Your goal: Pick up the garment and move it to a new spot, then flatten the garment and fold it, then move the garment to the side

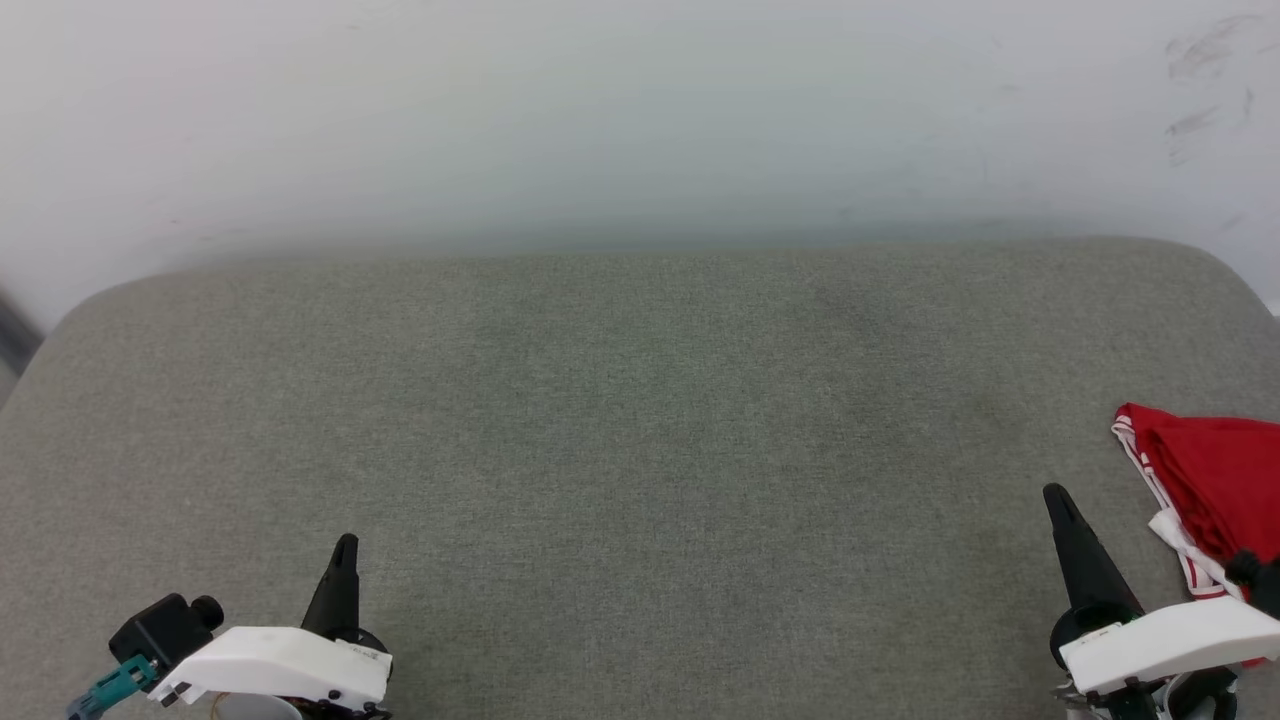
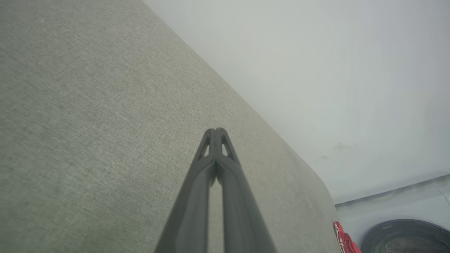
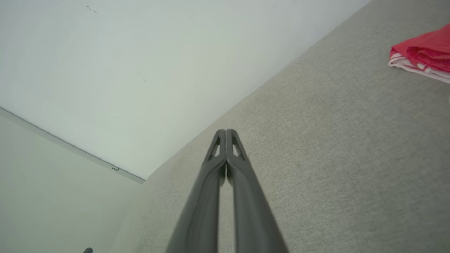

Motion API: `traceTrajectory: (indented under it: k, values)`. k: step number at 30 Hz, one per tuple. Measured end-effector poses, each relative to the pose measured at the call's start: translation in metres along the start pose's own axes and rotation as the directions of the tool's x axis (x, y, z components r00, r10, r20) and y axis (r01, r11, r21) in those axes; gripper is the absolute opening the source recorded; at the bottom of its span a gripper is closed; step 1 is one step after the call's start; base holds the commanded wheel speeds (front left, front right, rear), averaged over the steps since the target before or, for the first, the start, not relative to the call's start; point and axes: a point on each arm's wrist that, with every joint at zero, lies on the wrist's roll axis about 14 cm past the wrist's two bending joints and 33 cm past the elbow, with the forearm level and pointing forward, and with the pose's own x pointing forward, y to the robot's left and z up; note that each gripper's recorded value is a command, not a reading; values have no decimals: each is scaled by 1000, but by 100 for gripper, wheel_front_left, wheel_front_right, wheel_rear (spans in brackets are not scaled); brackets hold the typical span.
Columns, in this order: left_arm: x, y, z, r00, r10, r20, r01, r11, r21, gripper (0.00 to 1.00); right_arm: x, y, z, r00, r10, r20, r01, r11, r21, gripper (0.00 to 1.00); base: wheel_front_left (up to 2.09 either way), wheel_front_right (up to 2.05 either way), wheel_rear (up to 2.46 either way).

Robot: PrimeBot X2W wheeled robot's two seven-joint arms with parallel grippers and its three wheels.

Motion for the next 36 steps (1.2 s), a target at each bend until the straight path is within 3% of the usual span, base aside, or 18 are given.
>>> traceTrajectory:
  k: [16, 36]
  values:
    - [5, -2, 3, 1000, -14, -5, 13, 981, -192, 0, 8, -1, 1, 1000, 4, 13, -7, 981, 195, 0, 0, 0, 0]
    - [9, -5, 8, 999, -41, 10, 42, 921, -386, 0, 15, -3, 0, 1000, 0, 22, -9, 918, 397, 0, 0, 0, 0]
